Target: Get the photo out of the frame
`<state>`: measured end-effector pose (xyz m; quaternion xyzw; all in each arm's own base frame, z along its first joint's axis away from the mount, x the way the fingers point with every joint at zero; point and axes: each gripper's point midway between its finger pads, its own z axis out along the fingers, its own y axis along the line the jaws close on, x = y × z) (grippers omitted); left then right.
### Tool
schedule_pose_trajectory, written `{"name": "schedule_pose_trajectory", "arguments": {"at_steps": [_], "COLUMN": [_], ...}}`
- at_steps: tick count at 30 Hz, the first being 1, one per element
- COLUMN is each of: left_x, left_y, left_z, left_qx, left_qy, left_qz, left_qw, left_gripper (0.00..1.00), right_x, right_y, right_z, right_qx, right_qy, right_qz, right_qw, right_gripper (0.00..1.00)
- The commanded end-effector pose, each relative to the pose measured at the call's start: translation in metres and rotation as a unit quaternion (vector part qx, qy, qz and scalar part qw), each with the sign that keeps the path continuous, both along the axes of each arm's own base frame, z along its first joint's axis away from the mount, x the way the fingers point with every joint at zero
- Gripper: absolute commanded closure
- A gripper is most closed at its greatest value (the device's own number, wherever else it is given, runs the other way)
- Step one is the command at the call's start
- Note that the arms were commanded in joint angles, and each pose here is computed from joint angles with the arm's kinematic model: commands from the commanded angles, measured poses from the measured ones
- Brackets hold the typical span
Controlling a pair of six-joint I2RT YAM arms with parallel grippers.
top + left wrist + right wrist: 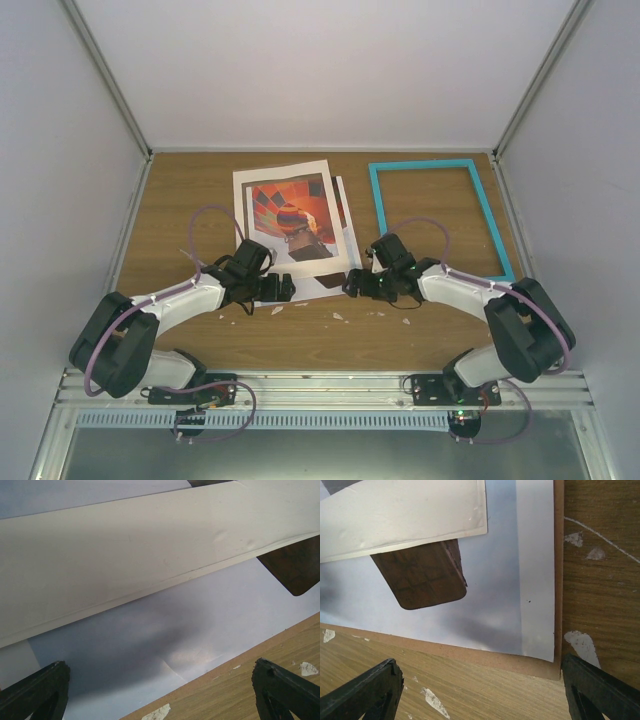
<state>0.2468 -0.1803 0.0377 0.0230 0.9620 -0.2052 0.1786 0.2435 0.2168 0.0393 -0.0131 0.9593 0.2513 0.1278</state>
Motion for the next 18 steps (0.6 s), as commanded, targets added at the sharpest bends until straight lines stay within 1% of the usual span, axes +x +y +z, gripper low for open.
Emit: {"name": "schedule_pose_trajectory", "arguments": {"at_steps": [1,9,18], "left_x": [-0.024,-0.025,-0.024], "left_y": [0.004,0.005,0.004], "left_z": [-0.023,-0.023,-0.022], "left_qx": [0.009,0.010,0.008], "left_qy": [0.053,0.053,0.052], "left_qz": [-0.011,-0.010,-0.011], "left_qw": [0.999,0.998,0.999], "left_gripper": [0.01,0.01,0.01], "right_x": [-0.003,-0.001,0.006], "right_y": [-0.003,-0.005,-0.010], "right_z": [-0.006,0.001,0.015], "right_qx": [0.007,0.013,0.005], "right_qy": [0.011,-0.001,-0.022], "right_qz": [-0.006,-0.008,-0.013], "right_qw": [1.000,1.000,1.000], "right_gripper": [0.13,0.14,0.18]}}
